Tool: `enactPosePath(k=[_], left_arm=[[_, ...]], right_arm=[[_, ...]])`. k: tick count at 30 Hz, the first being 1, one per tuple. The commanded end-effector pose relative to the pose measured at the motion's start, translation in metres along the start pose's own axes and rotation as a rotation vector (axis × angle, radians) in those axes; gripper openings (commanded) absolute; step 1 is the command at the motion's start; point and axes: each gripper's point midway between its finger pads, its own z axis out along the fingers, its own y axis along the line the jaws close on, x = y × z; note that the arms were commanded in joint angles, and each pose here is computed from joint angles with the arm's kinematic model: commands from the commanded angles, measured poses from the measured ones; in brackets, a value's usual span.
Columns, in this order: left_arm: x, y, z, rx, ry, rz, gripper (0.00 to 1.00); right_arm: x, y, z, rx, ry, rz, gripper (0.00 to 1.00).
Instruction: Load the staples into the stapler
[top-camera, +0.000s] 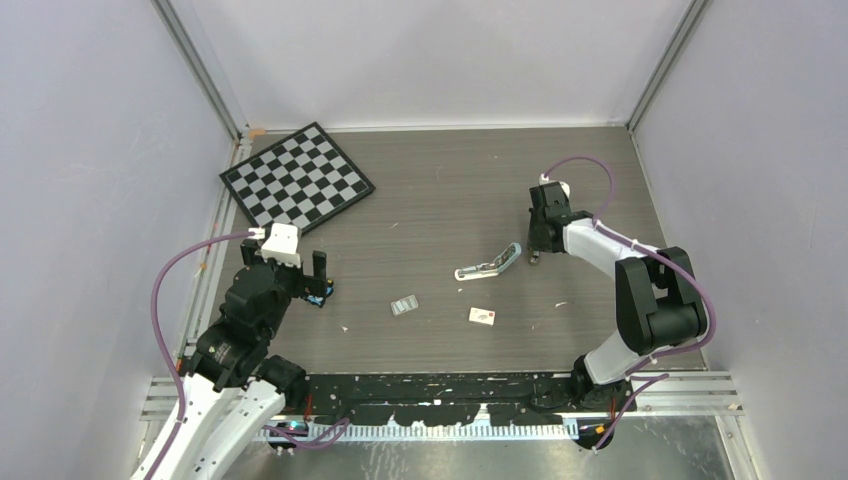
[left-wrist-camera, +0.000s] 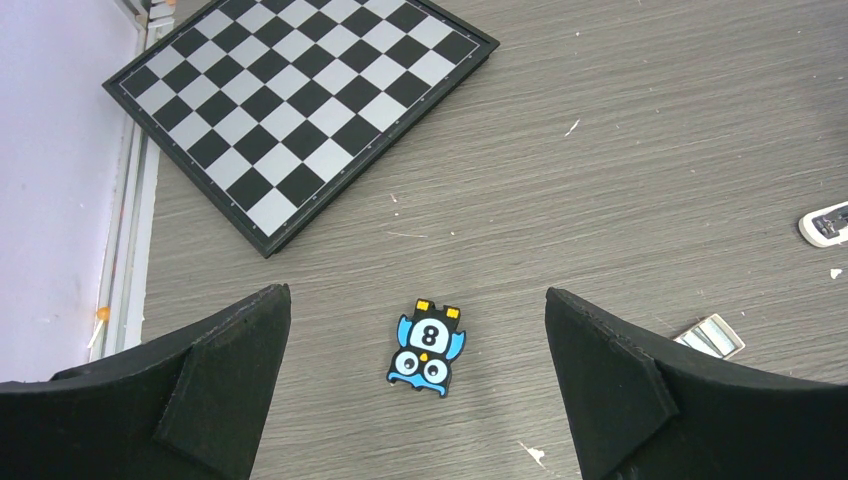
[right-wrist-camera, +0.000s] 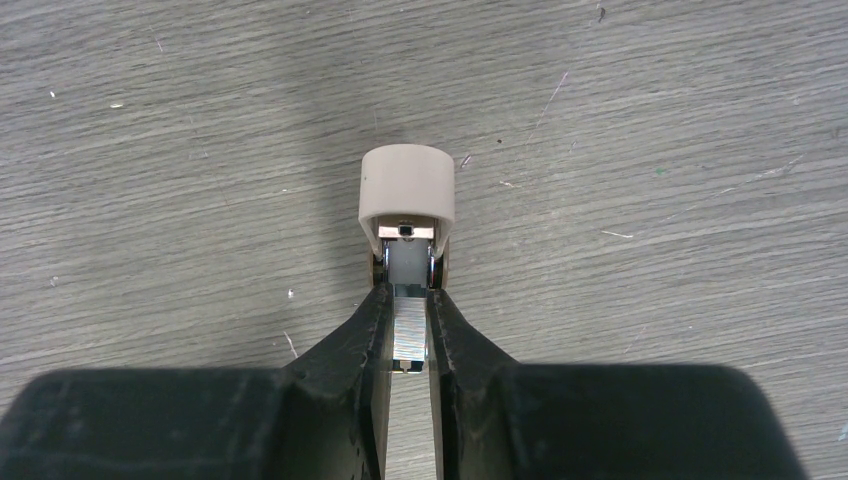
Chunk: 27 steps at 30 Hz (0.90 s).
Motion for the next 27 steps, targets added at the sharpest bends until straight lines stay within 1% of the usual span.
enactPosePath(k=[1, 7, 27], left_arm=[[-0.011, -0.002, 0.002, 0.004, -0.042, -0.019, 1.00], [-0.011, -0.002, 0.003, 0.004, -0.038, -0.016, 1.00], [-0.010, -0.003, 0.004, 0.006, -0.032, -0.015, 1.00]], right_arm=[[-0.015, 0.005, -0.003, -0.022, -0.044, 0.026, 0.21], [-0.023, 0.007, -0.010, -0.037, -0.074, 0.043, 0.21], [-0.034, 0.006, -0.018, -0.032, -0.099, 0.066, 0.21]])
